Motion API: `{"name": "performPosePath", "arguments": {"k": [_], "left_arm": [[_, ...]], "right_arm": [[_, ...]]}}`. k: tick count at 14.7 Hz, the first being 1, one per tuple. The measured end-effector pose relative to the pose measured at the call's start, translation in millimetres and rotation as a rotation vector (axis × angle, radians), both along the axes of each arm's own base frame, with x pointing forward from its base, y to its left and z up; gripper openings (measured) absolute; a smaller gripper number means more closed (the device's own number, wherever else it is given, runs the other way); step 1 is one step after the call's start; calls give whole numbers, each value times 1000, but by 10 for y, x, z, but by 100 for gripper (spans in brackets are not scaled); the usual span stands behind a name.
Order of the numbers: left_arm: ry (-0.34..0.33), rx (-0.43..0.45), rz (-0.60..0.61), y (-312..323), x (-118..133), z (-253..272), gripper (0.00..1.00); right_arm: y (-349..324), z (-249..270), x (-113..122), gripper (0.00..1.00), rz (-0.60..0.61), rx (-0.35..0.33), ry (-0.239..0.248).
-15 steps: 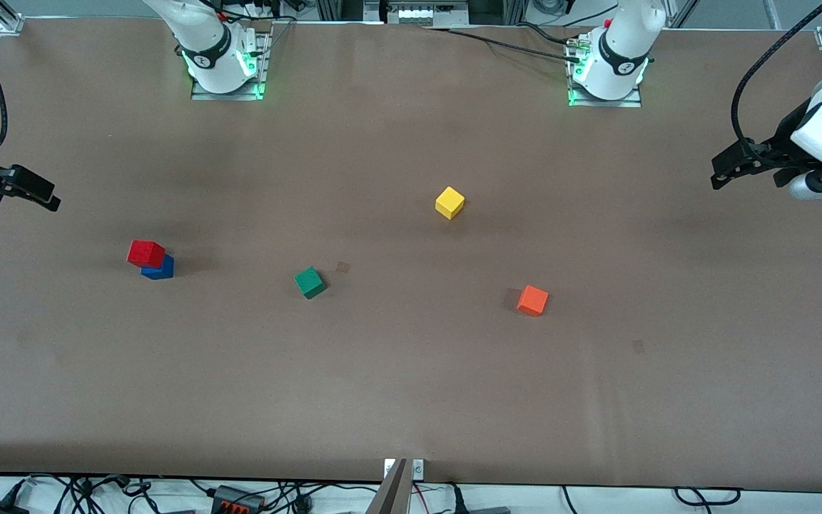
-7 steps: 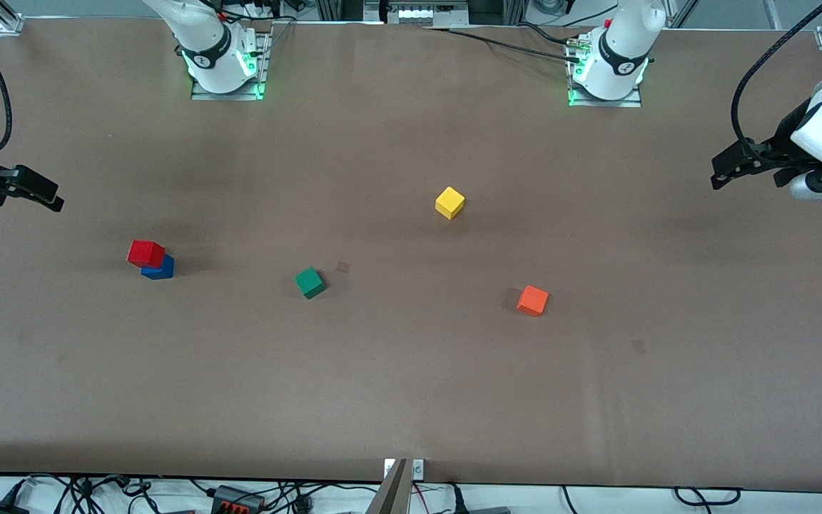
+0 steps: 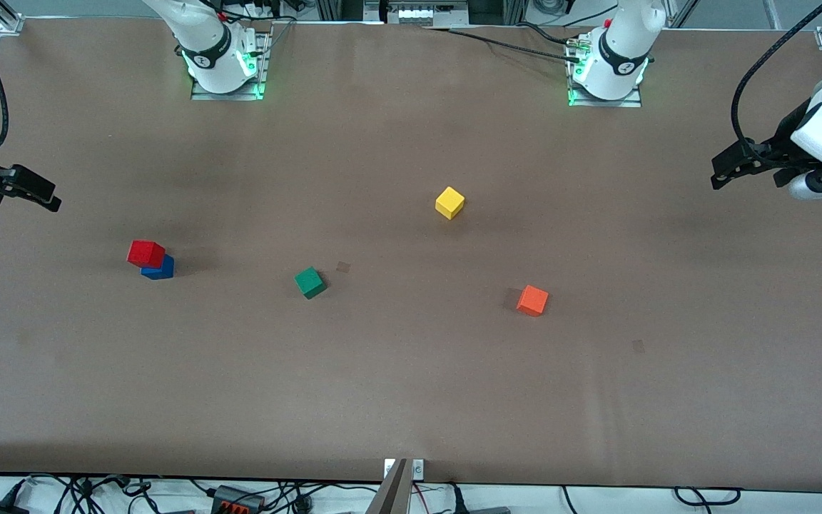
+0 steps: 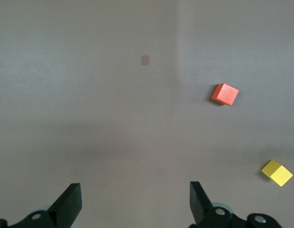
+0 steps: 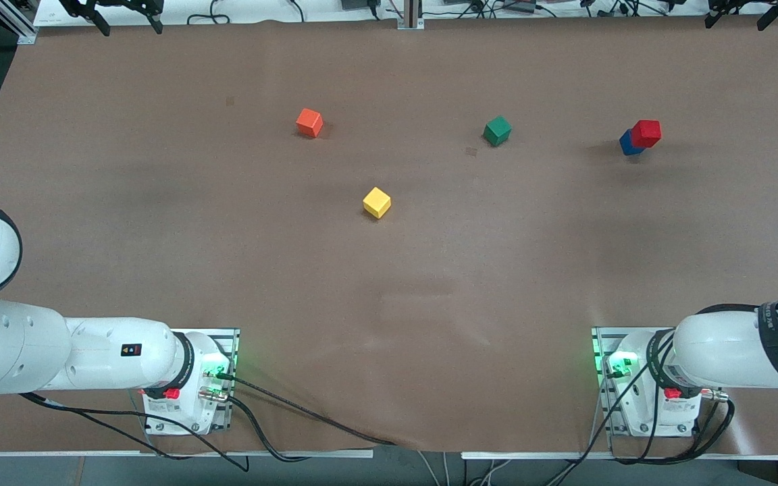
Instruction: Pass red block to right arm, stack on blue
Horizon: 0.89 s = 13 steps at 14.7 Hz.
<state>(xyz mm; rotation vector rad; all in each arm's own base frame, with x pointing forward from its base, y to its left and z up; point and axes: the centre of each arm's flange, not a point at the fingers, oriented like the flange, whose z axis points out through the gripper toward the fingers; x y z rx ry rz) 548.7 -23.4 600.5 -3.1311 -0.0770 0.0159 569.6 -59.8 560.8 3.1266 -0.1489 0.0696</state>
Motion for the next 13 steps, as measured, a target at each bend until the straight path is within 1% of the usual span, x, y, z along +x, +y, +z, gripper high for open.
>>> {"name": "performPosePath", "arguments": {"k": [13], "left_arm": [[0,0,0,0,0,0,100]], "right_arm": [[32,40,-8,100,10,1,8]]}}
